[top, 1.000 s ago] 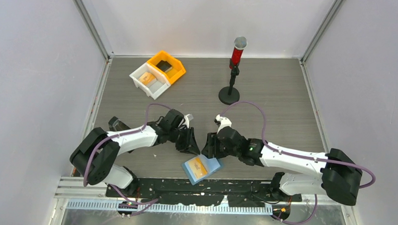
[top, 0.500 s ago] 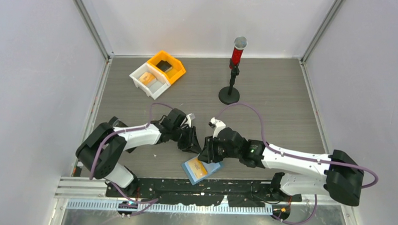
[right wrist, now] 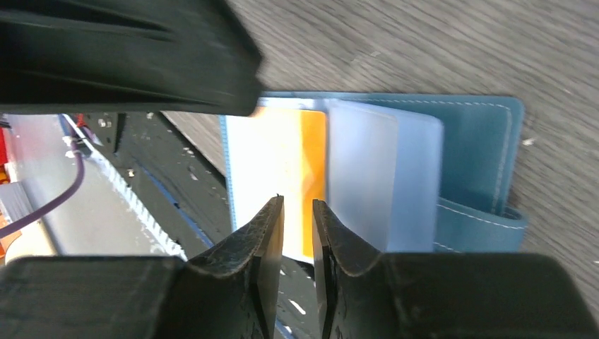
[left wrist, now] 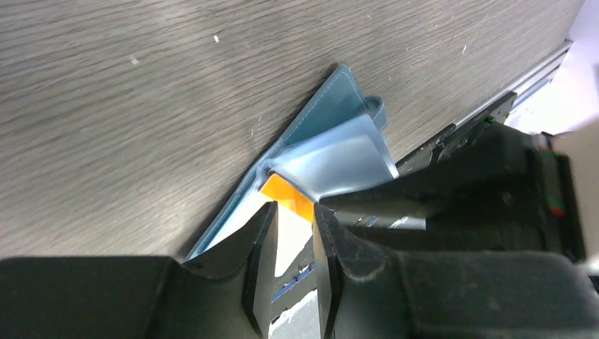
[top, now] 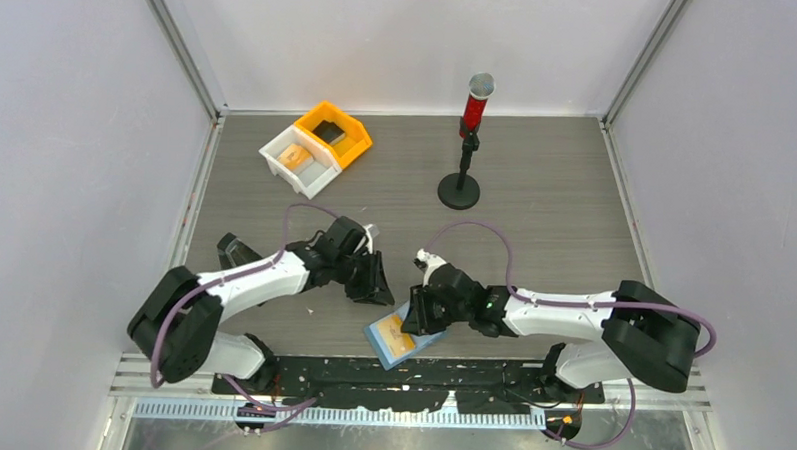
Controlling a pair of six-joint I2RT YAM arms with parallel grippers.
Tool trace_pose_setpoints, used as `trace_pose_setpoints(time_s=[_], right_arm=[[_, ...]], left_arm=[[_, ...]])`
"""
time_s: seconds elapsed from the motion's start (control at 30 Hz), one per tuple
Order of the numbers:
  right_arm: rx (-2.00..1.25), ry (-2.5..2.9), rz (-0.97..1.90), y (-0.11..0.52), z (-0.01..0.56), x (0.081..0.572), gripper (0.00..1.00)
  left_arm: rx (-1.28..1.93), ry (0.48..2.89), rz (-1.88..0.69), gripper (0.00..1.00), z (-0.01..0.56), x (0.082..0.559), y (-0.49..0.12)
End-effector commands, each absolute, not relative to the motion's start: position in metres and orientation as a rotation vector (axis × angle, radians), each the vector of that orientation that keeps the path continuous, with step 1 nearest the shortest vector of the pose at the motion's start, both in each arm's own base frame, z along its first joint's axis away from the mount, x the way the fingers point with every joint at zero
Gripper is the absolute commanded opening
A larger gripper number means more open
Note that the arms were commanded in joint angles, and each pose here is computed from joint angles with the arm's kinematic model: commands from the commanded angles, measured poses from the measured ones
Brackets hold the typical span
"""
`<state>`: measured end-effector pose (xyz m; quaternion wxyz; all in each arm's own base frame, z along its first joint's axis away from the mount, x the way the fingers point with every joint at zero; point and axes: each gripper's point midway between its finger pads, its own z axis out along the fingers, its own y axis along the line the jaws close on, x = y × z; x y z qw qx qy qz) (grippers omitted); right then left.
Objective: Take the credit cards out of the card holder
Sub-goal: Remove the credit card from the card holder.
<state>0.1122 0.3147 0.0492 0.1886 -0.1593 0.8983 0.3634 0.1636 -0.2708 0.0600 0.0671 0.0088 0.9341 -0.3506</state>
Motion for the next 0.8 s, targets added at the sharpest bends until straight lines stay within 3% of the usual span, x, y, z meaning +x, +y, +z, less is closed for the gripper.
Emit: trace_pose_setpoints(time_s=[0.0,0.43,0.77], right_arm=[[-0.459,2.484,1.066,0.317,0.047,0.119,0.28],[-0.43,2.531,1.126,0.315,0.025,0.113,0.29],[-0.413,2.534,1.131,0.312,0.024,0.113,0.31]], left_arm=[[-0.019,2.796,-0.897,0.28,0.073,0.163,-0.246],[-0.1,2.782,-1.095,0.28,0.055,0.126,-0.246],[-0.131,2.852,-1.056,0.29,0.023,0.118,-0.244]])
